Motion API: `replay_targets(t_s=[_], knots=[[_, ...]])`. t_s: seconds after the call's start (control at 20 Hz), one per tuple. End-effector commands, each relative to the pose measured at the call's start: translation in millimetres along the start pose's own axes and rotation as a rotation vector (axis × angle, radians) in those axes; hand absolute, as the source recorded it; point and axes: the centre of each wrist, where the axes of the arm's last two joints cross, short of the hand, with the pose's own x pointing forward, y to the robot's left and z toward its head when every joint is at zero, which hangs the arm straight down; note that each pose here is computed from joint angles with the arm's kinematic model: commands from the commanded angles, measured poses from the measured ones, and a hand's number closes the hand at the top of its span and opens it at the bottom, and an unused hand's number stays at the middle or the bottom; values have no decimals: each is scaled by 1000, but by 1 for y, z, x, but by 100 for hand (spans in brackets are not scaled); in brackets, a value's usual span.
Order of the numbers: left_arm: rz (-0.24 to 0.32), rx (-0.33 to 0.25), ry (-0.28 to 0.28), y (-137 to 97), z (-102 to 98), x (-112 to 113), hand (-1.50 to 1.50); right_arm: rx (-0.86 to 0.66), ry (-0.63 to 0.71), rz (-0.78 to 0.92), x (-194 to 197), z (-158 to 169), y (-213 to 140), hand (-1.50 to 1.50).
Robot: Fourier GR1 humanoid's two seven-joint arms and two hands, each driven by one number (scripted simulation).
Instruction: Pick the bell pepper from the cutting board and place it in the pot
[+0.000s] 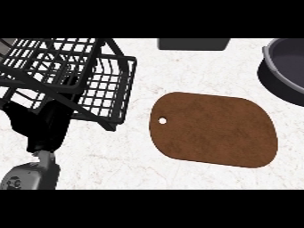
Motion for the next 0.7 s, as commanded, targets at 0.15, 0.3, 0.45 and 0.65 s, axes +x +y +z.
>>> replay_targets(t_s=[0.15, 0.3, 0.45, 0.65], knots=[[-5, -34, 6, -12, 7, -7, 0, 41, 85, 28, 7, -31, 37, 150], [-4, -29, 2, -15, -2, 5, 0, 53, 77, -4, 11, -40, 66, 150], [-7, -26, -10, -15, -10, 8, 0, 89, 41, 52, 11, -43, 79, 150], [-3, -8, 2, -20, 0, 8, 0, 199, 129, -41, -4, -44, 90, 150]])
